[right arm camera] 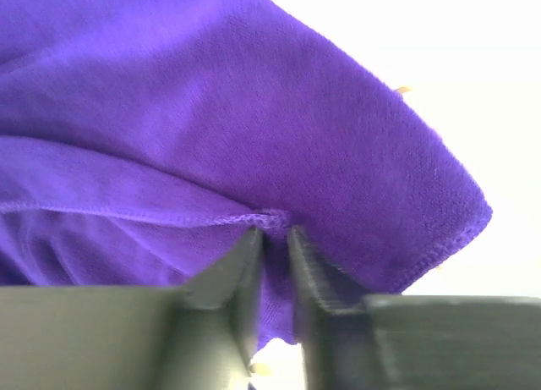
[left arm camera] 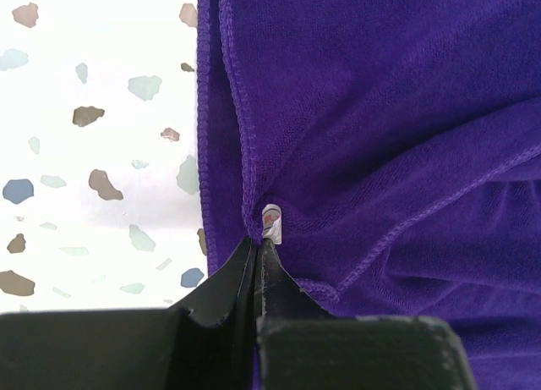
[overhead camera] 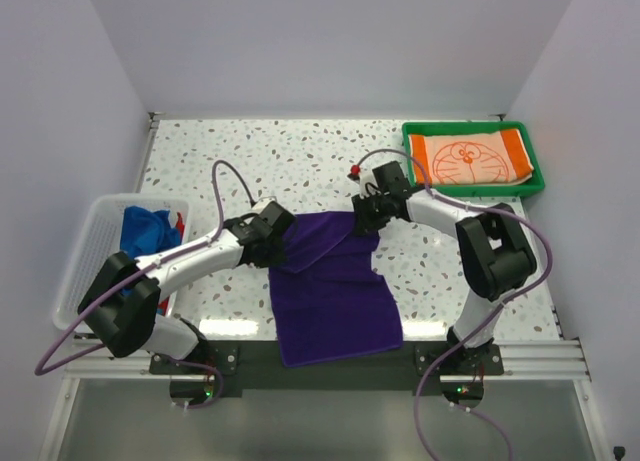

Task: Fold and stack the towels
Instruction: Flatten out the crumpled towel

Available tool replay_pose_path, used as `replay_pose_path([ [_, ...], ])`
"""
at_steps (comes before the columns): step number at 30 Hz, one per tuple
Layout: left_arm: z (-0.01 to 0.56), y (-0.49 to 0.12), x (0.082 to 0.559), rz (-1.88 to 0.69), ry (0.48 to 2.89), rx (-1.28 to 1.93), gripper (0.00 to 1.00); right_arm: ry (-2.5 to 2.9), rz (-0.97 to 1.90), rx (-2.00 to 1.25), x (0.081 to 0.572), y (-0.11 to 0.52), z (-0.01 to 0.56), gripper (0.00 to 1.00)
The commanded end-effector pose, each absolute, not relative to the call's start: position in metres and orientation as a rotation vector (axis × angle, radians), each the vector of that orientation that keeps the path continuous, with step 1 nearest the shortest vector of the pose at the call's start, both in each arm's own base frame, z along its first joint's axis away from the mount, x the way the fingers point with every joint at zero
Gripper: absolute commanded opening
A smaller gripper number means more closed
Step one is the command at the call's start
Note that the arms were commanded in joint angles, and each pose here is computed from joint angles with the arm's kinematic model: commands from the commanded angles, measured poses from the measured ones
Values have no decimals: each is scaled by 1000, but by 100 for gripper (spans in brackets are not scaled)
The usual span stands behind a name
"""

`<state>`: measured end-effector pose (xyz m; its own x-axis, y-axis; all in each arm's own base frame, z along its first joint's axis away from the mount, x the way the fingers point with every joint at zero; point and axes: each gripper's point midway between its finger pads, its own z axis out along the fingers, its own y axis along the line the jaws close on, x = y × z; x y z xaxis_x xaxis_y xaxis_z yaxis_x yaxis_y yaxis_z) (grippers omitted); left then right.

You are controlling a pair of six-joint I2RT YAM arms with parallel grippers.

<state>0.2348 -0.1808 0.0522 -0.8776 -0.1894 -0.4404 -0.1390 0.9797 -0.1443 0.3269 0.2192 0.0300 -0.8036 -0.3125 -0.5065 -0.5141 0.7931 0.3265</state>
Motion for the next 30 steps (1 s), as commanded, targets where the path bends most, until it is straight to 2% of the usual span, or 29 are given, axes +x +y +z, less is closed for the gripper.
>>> replay_pose_path([
  [1, 67, -185, 253, -183, 2594, -224, 0, 2402, 618, -709, 362, 231, 75, 13],
  [5, 89, -189, 275, -205, 2539, -233, 0, 2307, 536, -711, 382, 229, 116, 9],
  [6, 93, -187, 279, -201, 2529, -236, 0, 2292, 529, -707, 383, 228, 122, 6],
  [9, 102, -185, 288, -208, 2504, -251, 0, 2256, 531, -701, 373, 224, 135, 5],
  [12, 99, -185, 284, -223, 2518, -246, 0, 2298, 575, -678, 346, 219, 126, 1],
  [17, 68, -182, 256, -273, 2601, -234, 0, 2396, 685, -546, 287, 213, 113, 4],
  [20, 51, -182, 236, -326, 2653, -235, 0, 2503, 737, -438, 248, 207, 93, 9],
  [24, 40, -185, 218, -401, 2695, -220, 0, 2613, 778, -339, 200, 196, 79, 20],
  [26, 35, -182, 211, -403, 2710, -211, 0, 2647, 756, -259, 192, 190, 78, 25],
  [27, 35, -182, 210, -411, 2711, -200, 0, 2691, 721, -231, 184, 183, 74, 32],
  [30, 33, -180, 205, -413, 2716, -186, 0, 2709, 592, -150, 185, 166, 76, 43],
])
